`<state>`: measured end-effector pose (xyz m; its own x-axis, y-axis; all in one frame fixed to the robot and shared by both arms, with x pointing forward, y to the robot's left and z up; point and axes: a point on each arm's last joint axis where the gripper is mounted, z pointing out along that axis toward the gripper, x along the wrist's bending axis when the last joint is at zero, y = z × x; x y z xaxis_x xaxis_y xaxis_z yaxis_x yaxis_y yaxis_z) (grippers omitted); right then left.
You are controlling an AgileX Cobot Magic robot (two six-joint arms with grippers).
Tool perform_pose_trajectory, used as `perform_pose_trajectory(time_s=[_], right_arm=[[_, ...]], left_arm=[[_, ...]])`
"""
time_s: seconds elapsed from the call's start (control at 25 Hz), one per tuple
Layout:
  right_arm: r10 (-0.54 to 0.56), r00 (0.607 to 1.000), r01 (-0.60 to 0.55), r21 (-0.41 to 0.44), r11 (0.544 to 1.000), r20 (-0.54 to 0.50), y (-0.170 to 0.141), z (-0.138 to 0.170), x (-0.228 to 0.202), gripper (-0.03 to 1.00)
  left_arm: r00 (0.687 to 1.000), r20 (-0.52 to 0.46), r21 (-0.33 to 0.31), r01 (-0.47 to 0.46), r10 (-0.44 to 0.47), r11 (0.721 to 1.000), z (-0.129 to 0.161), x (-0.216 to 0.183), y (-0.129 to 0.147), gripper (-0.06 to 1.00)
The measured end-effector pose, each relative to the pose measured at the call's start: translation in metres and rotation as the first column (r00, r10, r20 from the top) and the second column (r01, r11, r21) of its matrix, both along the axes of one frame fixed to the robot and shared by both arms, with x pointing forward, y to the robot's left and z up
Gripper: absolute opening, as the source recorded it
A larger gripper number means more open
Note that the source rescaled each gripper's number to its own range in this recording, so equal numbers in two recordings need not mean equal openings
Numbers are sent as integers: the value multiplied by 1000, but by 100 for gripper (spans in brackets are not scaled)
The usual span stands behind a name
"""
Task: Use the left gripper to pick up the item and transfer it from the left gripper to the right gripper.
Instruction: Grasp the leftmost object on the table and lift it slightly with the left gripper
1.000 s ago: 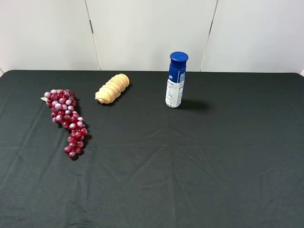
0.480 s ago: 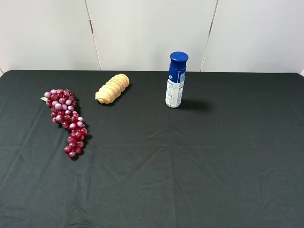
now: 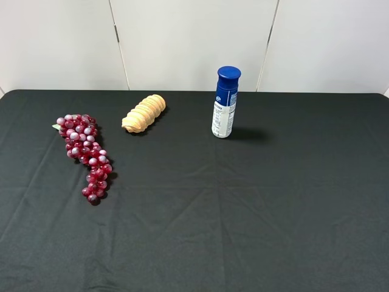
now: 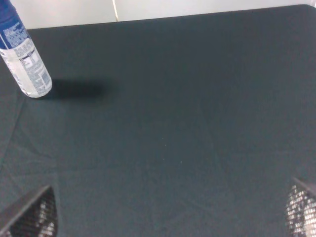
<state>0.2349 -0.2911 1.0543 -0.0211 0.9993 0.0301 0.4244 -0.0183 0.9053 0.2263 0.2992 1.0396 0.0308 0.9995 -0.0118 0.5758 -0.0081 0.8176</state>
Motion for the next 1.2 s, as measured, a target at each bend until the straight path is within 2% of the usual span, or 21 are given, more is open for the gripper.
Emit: perform_pose_trajectory(time_s=[0.28,0.52,0.68,0.72,0.88,1.2], right_arm=[[0,1000,0,0,1000,0,0,0,0,100],[0,1000,0,0,1000,0,0,0,0,100],[0,1000,0,0,1000,0,0,0,0,100],[0,1000,0,0,1000,0,0,0,0,100],[0,1000,0,0,1000,0,0,0,0,100],[0,1000,0,1,1000,0,0,0,0,100]], left_arm=[[1000,-18,20,-6,7,1000,8,3,2,98],[987,-157,-14,-39,36,999,40,35,1,98],[963,-265,-12,-44,39,999,51,65,1,98],[963,-265,-12,-44,39,999,51,65,1,98],[920,-391,-22,-43,31,999,52,99,-1,98],[793,-609,-26,-20,0,999,24,164,-9,98]])
